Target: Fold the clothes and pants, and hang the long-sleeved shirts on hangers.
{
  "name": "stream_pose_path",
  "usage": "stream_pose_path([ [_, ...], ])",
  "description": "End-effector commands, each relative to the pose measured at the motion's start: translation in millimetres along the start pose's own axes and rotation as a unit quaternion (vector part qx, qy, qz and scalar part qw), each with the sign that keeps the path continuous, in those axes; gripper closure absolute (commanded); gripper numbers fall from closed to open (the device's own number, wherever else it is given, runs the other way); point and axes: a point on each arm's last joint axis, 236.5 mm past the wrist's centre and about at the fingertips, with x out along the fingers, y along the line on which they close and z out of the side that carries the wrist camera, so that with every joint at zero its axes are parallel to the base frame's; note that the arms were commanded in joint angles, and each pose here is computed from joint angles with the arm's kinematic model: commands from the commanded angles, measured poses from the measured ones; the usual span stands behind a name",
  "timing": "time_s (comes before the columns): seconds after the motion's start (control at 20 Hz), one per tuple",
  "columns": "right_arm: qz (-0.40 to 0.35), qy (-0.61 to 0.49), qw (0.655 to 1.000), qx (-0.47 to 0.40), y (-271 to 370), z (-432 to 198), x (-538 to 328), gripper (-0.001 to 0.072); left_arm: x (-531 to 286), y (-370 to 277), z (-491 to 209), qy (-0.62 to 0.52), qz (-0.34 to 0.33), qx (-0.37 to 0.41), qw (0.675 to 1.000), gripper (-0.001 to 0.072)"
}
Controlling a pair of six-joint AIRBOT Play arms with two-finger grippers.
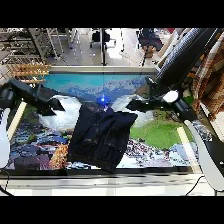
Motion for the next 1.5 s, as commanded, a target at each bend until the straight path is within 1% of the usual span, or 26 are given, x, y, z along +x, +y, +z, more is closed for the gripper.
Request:
stream_pose_path([
  [0.0,0.004,0.111,0.992,0.061,-33.0,-59.7,-17.5,0.0148,32.1,11.6,-76.5,0.095,0.065,-0.002,0.993,0.0107],
  [0.1,0.013,0.155,0.984,0.083,-41.1,-91.1,-17.1,0.0148,54.4,10.0,-118.4,0.135,0.073,-0.003,0.988,0.0107],
  [0.2,0.017,0.175,0.981,0.085,-44.9,-111.6,-8.9,0.0148,73.1,8.2,-144.3,0.152,0.076,-0.001,0.985,0.0107],
  [0.45,0.002,0.190,0.978,0.089,-53.0,-137.1,36.0,0.0149,109.6,14.6,-171.6,0.175,0.087,-0.010,0.981,0.0108],
  [0.5,-0.001,0.192,0.977,0.089,-54.8,-140.1,45.8,0.0149,113.4,17.4,-168.1,0.164,0.091,-0.021,0.982,0.0158],
  [0.55,-0.004,0.193,0.977,0.088,-56.7,-142.7,56.1,0.0150,115.8,18.8,-161.3,0.149,0.093,-0.022,0.984,0.0312],
  [0.6,-0.009,0.189,0.978,0.087,-58.7,-143.1,65.9,0.0176,117.5,20.0,-154.6,0.135,0.094,-0.020,0.986,0.0519],
  [0.65,-0.014,0.183,0.979,0.086,-60.8,-142.9,76.5,0.0226,119.4,21.0,-146.8,0.118,0.096,-0.018,0.988,0.0666],
  [0.7,-0.017,0.177,0.980,0.086,-61.5,-142.6,85.6,0.0236,120.9,21.8,-139.7,0.103,0.097,-0.017,0.990,0.0690],
  [0.8,-0.021,0.175,0.981,0.088,-60.2,-145.8,100.6,0.0244,122.6,23.1,-130.0,0.082,0.099,-0.014,0.992,0.0693],
  [0.85,-0.021,0.178,0.980,0.091,-58.4,-149.4,105.9,0.0299,122.9,23.7,-126.7,0.075,0.100,-0.014,0.992,0.0693],
  [0.9,-0.020,0.182,0.979,0.088,-55.1,-151.8,108.1,0.0533,122.0,24.8,-122.0,0.067,0.100,-0.010,0.993,0.0693],
  [0.95,-0.018,0.183,0.979,0.087,-52.5,-151.4,107.5,0.0681,119.3,24.4,-114.9,0.058,0.099,0.000,0.993,0.0695],
  [1.05,-0.014,0.185,0.980,0.073,-45.6,-145.7,98.0,0.0682,105.1,18.6,-88.6,0.025,0.097,0.024,0.995,0.0696],
  [1.2,-0.016,0.168,0.985,0.035,-28.0,-128.2,67.1,0.0682,58.2,-2.3,-9.3,-0.086,0.094,0.057,0.990,0.0697],
  [1.25,-0.005,0.173,0.985,0.025,-14.3,-128.1,54.1,0.0681,42.3,-12.1,18.4,-0.125,0.090,0.068,0.986,0.0697],
  [1.35,0.037,0.215,0.976,0.011,26.6,-147.3,37.8,0.0677,19.0,-30.3,72.4,-0.189,0.084,0.086,0.975,0.0697],
  [1.4,0.059,0.239,0.969,0.002,48.3,-160.6,37.2,0.0542,17.5,-36.7,91.5,-0.205,0.081,0.091,0.971,0.0697],
  [1.45,0.071,0.255,0.964,-0.013,65.0,-171.8,40.9,0.0319,22.3,-39.0,107.4,-0.212,0.078,0.092,0.970,0.0695],
])
